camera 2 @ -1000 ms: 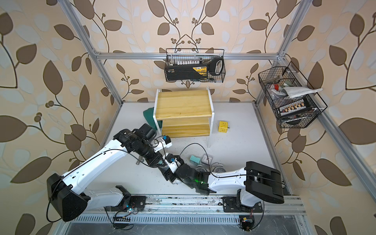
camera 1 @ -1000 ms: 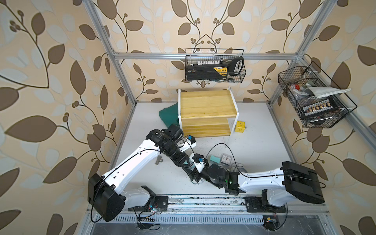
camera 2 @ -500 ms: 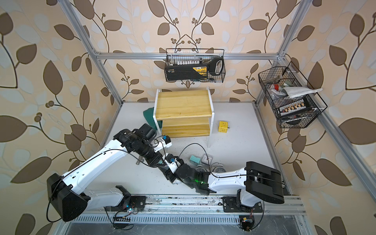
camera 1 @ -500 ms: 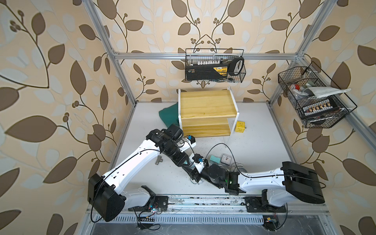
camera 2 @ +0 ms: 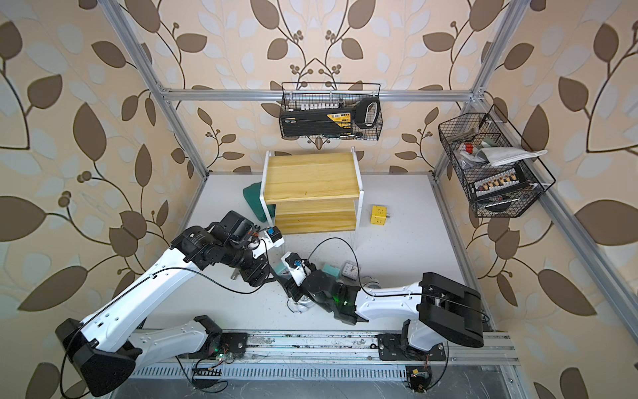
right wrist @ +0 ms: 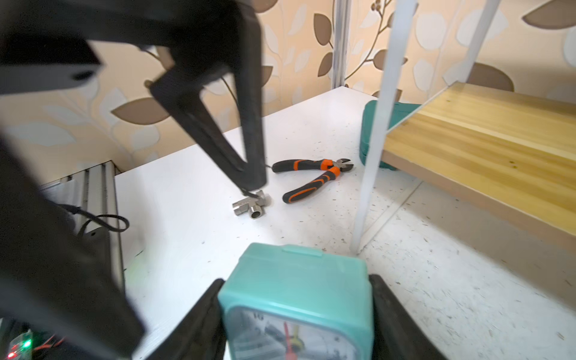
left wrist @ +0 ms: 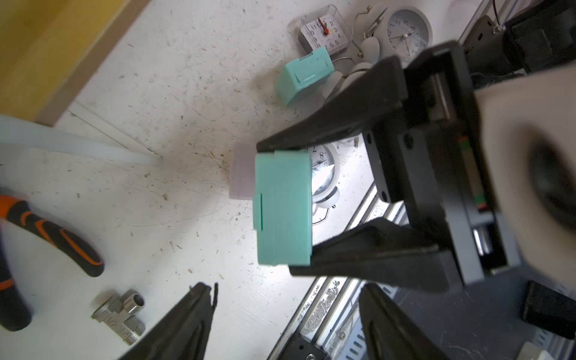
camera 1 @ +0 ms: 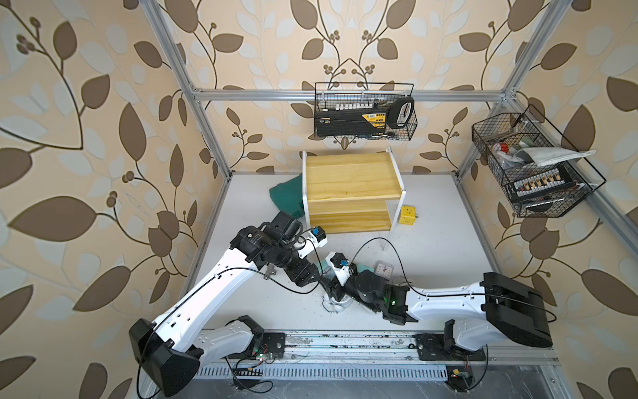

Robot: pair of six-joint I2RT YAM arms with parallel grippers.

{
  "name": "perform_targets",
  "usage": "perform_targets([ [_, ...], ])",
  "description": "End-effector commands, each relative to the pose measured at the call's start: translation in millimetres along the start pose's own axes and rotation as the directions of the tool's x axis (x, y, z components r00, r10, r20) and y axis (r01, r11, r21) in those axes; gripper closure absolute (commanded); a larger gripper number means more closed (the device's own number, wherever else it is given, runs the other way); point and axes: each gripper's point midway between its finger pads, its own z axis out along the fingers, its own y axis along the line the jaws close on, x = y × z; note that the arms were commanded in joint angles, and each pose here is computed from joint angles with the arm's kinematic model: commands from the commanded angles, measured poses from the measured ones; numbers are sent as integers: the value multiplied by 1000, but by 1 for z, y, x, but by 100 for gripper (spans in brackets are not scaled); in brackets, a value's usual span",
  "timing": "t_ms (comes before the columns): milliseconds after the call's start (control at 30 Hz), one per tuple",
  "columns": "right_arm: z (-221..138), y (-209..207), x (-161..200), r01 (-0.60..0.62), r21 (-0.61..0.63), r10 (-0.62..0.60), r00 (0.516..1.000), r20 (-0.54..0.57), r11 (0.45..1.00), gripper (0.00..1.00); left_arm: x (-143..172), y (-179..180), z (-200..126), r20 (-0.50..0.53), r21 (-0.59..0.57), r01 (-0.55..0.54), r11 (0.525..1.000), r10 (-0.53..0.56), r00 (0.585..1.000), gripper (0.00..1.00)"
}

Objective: Place the alarm clocks on the shelf by style
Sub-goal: Place the alarm on the shelf.

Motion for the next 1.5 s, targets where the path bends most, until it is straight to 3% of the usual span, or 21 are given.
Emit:
perform_targets([
  [0, 0, -16, -26, -43, 41, 41, 998, 42, 998, 57, -4, 16, -15, 68, -78, -25, 997, 30, 997, 21],
  [433, 22, -73, -94, -166, 235, 113, 969, 221, 958, 57, -20, 47, -20, 190, -143, 35, 989, -7, 982, 20],
  [800, 49, -91, -109, -201, 310, 79, 928, 364, 929, 56, -23, 54, -26, 243, -117, 112, 987, -81, 967, 20],
  [1467, 105, -113, -93, -219, 388, 85, 939, 333, 895, 51, -16, 51, -23, 239, -103, 121, 987, -94, 966, 20],
])
